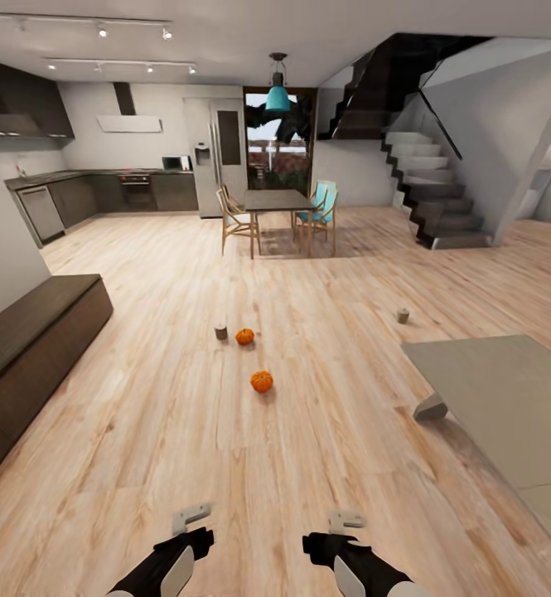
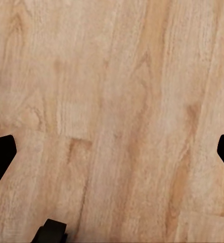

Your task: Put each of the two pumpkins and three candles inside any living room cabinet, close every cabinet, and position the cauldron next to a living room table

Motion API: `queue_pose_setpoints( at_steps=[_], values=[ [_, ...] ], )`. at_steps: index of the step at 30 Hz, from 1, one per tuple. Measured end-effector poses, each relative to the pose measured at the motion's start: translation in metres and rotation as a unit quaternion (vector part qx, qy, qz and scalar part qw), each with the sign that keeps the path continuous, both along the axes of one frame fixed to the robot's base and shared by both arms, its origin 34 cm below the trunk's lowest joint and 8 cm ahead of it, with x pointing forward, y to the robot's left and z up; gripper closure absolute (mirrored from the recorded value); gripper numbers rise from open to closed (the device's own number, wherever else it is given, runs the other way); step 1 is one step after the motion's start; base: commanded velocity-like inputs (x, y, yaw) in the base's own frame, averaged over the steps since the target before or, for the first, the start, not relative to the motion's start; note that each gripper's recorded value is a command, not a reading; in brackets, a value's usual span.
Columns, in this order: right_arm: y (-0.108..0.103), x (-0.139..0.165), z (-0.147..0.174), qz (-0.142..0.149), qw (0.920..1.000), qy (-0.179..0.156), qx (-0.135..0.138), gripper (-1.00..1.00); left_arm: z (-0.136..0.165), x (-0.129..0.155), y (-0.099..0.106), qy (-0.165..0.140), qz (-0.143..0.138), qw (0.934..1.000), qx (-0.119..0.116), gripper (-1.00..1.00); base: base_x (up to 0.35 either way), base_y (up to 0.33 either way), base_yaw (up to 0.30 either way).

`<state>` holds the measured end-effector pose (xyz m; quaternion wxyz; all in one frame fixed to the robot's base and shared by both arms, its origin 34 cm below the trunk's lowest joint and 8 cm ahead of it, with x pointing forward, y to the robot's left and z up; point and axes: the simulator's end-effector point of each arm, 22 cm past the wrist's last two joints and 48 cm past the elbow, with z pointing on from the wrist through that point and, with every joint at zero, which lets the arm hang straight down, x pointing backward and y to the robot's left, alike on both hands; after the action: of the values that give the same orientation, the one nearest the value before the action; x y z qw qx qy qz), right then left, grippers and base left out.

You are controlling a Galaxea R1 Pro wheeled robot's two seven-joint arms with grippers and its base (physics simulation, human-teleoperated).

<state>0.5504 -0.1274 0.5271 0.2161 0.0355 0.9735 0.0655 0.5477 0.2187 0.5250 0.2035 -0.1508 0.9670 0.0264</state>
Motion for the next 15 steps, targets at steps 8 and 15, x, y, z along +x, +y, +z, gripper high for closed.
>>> queue_pose_setpoints(
  at_steps=[8,15],
  values=[
    [0.0000,0.0009,0.0012,0.000,1.0000,-0.002,0.000,-1.00,0.0014,0.0013,-0.0003,-0.002,-0.001,1.0000,0.000,-1.00,0.000,0.000,0.276],
    [0.0000,0.0020,0.0025,0.000,1.0000,-0.003,0.000,-1.00,0.0027,0.0024,-0.0009,-0.004,-0.002,1.0000,0.000,-1.00,0.000,0.000,0.276]
  ],
)
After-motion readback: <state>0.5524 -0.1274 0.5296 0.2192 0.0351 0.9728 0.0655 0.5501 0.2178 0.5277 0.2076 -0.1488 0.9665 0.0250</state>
